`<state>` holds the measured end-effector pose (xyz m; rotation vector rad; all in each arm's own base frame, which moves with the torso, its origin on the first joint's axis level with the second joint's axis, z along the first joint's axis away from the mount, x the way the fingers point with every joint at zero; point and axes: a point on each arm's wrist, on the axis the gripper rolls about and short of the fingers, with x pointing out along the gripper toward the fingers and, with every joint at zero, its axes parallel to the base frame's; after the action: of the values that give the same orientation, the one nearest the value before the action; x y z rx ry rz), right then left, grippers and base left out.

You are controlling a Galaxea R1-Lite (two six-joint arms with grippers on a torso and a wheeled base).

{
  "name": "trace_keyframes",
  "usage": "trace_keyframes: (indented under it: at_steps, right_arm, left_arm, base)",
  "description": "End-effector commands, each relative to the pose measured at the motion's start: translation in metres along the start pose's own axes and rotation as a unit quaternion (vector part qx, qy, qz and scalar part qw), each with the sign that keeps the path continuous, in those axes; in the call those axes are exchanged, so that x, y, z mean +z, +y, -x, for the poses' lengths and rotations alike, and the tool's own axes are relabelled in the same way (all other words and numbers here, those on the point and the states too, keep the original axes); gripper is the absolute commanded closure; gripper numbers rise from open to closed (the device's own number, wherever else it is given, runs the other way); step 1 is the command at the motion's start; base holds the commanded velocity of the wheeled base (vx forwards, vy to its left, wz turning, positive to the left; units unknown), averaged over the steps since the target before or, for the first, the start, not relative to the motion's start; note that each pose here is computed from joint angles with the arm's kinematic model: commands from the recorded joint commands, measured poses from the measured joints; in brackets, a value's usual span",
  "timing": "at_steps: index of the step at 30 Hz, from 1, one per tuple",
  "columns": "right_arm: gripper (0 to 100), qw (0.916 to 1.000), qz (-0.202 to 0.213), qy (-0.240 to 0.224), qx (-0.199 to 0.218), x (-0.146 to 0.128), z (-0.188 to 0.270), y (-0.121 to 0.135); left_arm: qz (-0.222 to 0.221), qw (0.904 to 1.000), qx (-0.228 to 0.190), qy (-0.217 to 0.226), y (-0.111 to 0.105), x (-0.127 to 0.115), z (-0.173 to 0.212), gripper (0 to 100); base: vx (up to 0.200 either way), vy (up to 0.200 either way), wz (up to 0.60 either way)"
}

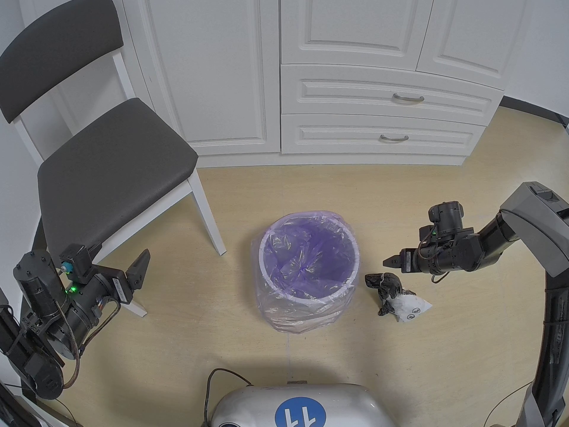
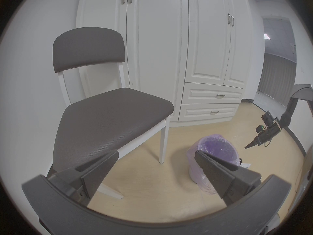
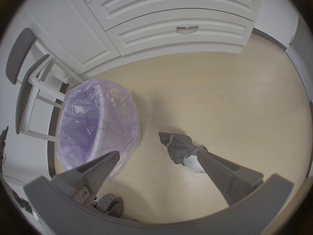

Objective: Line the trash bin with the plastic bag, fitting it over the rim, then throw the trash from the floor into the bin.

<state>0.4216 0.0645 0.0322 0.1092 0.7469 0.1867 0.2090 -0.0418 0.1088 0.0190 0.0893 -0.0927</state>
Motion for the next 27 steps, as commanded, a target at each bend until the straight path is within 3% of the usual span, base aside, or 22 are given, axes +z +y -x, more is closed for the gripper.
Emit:
trace_keyframes:
  at_steps: [1,4,9,13,16,24,25,27]
  right_arm:
    - [0,1.0000,0.001,-0.006,0.003,0.004,0.001,0.001]
    - [0,0.9999,0.005,-0.005,0.009,0.017,0.001,0.002]
    - [0,0.9990,-0.010,0.035,0.025,0.046,-0.002,-0.003]
    - [0,0.9958,-0.046,0.075,0.025,0.059,-0.016,-0.006]
    - [0,0.9959,-0.054,0.067,0.025,0.068,-0.019,-0.011]
    - [0,0.9949,-0.051,0.043,0.075,0.085,-0.015,-0.007]
    - [0,0.9941,-0.050,0.039,0.087,0.087,-0.022,-0.003]
    - [0,0.9934,-0.061,0.042,0.087,0.084,-0.027,-0.004]
  left_arm:
    - [0.001,0.9999,0.001,-0.011,0.000,0.004,0.004,0]
    - [0.001,0.9999,0.006,-0.012,0.001,0.005,0.011,0]
    - [0.002,0.9997,0.026,-0.003,0.001,0.002,0.019,0]
    - [0.003,0.9996,0.028,0.007,0.001,-0.002,0.022,0]
    - [0.003,0.9996,0.028,0.009,0.001,-0.003,0.024,0]
    - [-0.001,0.9993,0.038,0.008,0.001,-0.002,0.023,0]
    - [-0.002,0.9982,0.060,-0.001,0.001,0.001,0.026,0]
    - [0.002,0.9979,0.064,-0.010,0.002,0.004,0.029,0]
  base:
    - [0.000,0.000,0.00]
    - [0.000,0.000,0.00]
    - [0.000,0.000,0.00]
    - [0.000,0.000,0.00]
    - [0.000,0.000,0.00]
    - [0.000,0.000,0.00]
    - [0.000,0.000,0.00]
    - [0.000,0.000,0.00]
